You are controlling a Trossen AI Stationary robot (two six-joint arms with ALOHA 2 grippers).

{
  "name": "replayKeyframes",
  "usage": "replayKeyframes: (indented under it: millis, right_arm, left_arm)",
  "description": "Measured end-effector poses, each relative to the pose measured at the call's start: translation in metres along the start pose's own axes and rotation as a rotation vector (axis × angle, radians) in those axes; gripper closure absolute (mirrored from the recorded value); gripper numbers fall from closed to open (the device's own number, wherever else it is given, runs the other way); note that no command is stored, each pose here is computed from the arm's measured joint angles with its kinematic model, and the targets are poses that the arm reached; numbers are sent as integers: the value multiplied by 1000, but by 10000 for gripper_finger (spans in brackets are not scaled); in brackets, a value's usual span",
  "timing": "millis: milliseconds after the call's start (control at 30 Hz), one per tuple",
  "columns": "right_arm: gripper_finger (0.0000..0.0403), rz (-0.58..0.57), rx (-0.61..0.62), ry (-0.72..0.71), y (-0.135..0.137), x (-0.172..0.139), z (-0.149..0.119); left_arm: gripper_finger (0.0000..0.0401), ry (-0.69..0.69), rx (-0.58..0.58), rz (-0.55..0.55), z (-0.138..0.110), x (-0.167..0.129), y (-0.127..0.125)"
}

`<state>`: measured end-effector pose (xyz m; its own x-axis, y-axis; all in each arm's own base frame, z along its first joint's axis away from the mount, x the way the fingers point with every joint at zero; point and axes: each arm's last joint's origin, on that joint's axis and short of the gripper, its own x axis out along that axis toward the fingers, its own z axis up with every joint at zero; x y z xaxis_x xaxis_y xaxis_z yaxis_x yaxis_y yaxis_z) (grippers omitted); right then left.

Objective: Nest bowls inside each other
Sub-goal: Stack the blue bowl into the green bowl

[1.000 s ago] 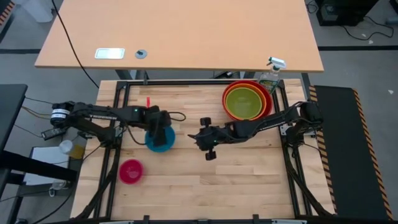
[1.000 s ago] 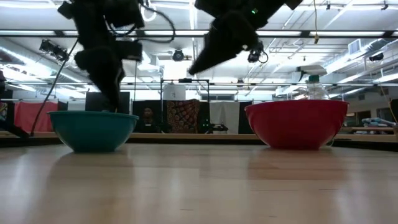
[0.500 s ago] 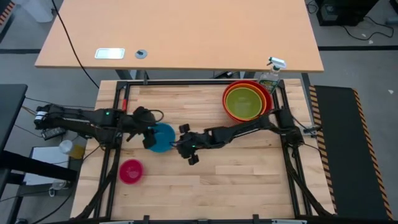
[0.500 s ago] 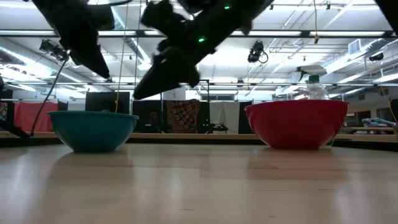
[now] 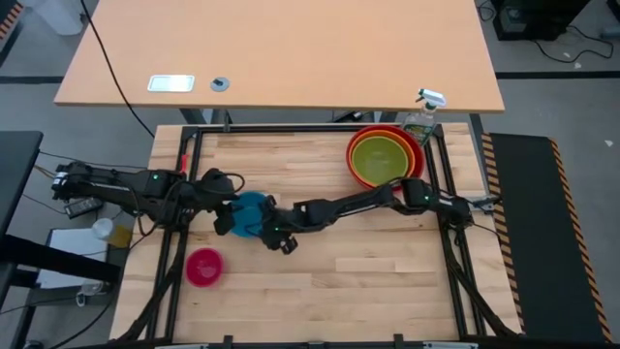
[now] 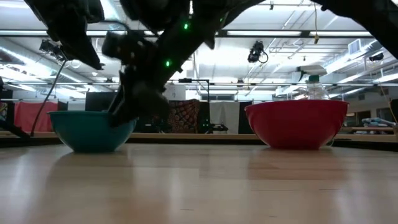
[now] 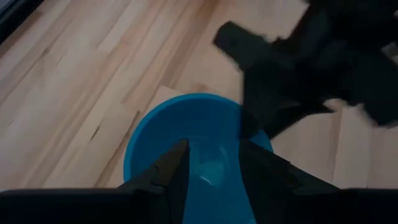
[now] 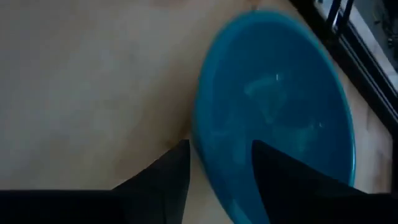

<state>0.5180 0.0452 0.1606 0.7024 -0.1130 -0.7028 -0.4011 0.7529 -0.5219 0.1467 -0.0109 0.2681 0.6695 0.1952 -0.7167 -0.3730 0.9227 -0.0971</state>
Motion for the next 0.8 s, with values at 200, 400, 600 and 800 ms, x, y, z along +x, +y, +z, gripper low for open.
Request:
replayKeyframes:
  millis: [200,400,600,800]
  right_arm:
    - [244,-5,-56,28,-3,9,-13]
    - [333,-2,-73,44,-5,9,-15]
    - [381,-40,-90,167,-5,4,-21]
    - [375,-117,16,376,-22,-40,-26]
  left_arm:
    - [259,1,-27,0,0,0,0]
    - [259,1,-37,-9,0,0,0]
    - [259,-111,8,-85,8,-6,-6]
    - [259,-160,51,-37,7,-11,-8]
